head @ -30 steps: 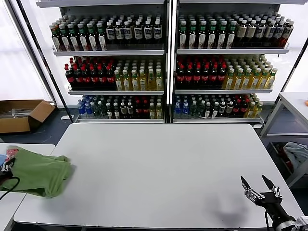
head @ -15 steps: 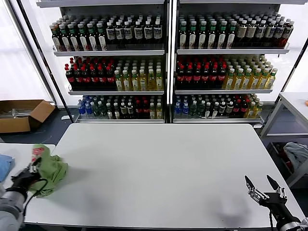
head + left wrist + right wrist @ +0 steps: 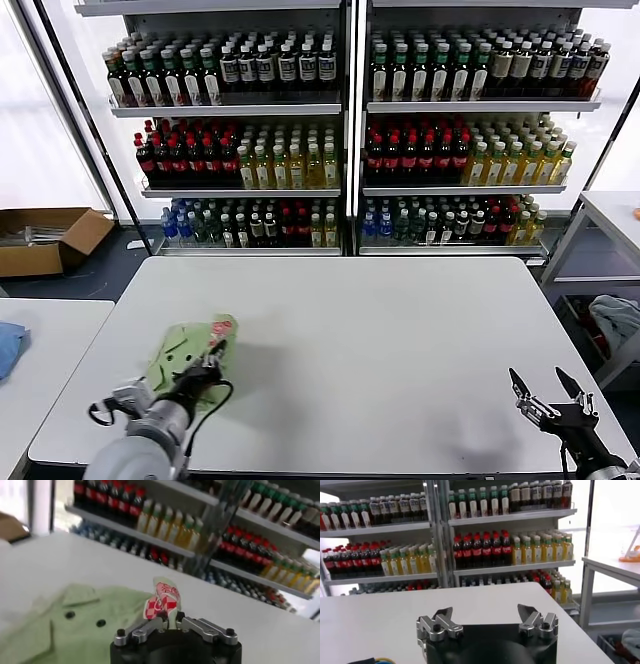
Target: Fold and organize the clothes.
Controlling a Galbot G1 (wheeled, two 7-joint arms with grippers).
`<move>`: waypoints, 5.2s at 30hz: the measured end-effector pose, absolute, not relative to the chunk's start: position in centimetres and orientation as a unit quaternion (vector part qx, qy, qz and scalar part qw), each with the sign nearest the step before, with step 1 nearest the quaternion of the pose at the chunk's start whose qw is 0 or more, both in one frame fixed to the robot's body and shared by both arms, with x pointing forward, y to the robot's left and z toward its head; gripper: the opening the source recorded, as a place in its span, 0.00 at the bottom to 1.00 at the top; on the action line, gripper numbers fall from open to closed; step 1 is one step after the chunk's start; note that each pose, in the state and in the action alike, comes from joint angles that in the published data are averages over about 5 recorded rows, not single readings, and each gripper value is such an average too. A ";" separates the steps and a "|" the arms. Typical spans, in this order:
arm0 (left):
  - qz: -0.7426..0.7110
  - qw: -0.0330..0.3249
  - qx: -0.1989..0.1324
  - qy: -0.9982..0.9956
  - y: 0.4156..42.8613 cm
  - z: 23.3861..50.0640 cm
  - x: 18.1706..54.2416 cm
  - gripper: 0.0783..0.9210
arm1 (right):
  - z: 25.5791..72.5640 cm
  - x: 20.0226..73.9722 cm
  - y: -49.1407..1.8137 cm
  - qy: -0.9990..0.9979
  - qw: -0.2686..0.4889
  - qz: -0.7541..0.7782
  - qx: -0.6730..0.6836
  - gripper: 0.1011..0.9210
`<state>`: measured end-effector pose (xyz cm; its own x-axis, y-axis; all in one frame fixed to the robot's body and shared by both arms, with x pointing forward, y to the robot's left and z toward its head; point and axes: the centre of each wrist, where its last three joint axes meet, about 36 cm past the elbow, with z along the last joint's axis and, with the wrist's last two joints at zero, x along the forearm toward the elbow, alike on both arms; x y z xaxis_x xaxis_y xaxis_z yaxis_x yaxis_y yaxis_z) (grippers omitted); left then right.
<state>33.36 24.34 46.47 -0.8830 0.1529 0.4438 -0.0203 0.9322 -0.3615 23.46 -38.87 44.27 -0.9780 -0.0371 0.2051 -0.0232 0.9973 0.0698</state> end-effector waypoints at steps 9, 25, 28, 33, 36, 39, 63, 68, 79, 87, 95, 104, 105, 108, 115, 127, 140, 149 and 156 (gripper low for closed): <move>0.230 0.297 -0.058 -0.925 19.0 44.0 35.3 0.06 | 44.6 23.3 -37.9 -0.994 0.105 -0.032 0.024 0.88; 0.300 0.308 -0.079 -0.899 13.8 44.2 38.0 0.12 | 44.8 23.4 -34.7 -0.991 0.109 -0.036 0.061 0.88; 0.308 0.302 -0.077 -0.899 13.7 44.2 38.3 0.21 | 44.6 23.6 -33.8 -0.990 0.111 -0.038 0.072 0.88; 0.315 0.290 -0.081 -0.900 13.8 44.3 38.3 0.39 | 44.1 24.0 -32.1 -0.988 0.117 -0.044 0.091 0.88; 0.317 0.279 -0.086 -0.902 14.2 44.7 38.0 0.49 | 43.6 24.5 -30.8 -0.986 0.122 -0.047 0.104 0.88; 0.318 0.267 -0.089 -0.905 15.1 45.2 37.5 0.59 | 43.0 25.3 -29.2 -0.983 0.128 -0.055 0.118 0.88; 0.288 0.155 -0.050 -0.944 24.3 50.9 32.9 0.88 | 36.7 35.3 -13.9 -0.941 0.206 -0.144 0.227 0.56; 0.283 0.149 -0.043 -0.947 24.6 51.2 32.3 0.88 | 36.5 36.3 -13.0 -0.938 0.210 -0.142 0.236 0.40; 0.278 0.144 -0.028 -0.949 25.0 51.3 31.7 0.88 | 36.7 36.8 -13.3 -0.939 0.215 -0.121 0.242 0.04; 0.278 0.140 -0.028 -0.950 24.8 51.5 31.6 0.88 | 38.0 35.5 -16.3 -0.948 0.204 -0.087 0.227 0.03; 0.280 0.140 -0.032 -0.949 24.3 51.4 31.8 0.88 | 39.2 33.8 -21.6 -0.960 0.193 -0.043 0.200 0.05; 0.277 0.142 -0.034 -0.950 24.0 51.3 31.4 0.88 | 40.5 31.5 -24.8 -0.971 0.166 -0.021 0.173 0.34; 0.276 0.142 -0.034 -0.950 24.0 51.4 31.4 0.88 | 40.7 31.3 -24.9 -0.971 0.162 -0.021 0.172 0.38; 0.274 0.142 -0.034 -0.951 24.0 51.4 31.2 0.88 | 41.1 31.0 -24.8 -0.973 0.153 -0.021 0.171 0.49; 0.271 0.146 -0.034 -0.951 23.8 51.5 30.7 0.88 | 40.7 31.9 -22.3 -0.972 0.145 -0.036 0.183 0.73; 0.270 0.143 -0.025 -0.952 24.1 51.5 30.3 0.88 | 38.3 33.1 -19.7 -0.961 0.213 -0.036 0.172 0.88; 0.269 0.143 -0.030 -0.952 24.0 51.5 30.5 0.88 | 42.2 33.8 -16.9 -0.967 0.182 -0.046 0.174 0.88; 0.268 0.144 -0.029 -0.952 24.0 51.5 30.3 0.88 | 40.8 35.1 -13.0 -0.959 0.211 -0.026 0.189 0.88; 0.271 0.143 -0.030 -0.951 23.9 51.5 30.2 0.88 | 39.6 35.0 -11.9 -0.952 0.235 0.002 0.198 0.88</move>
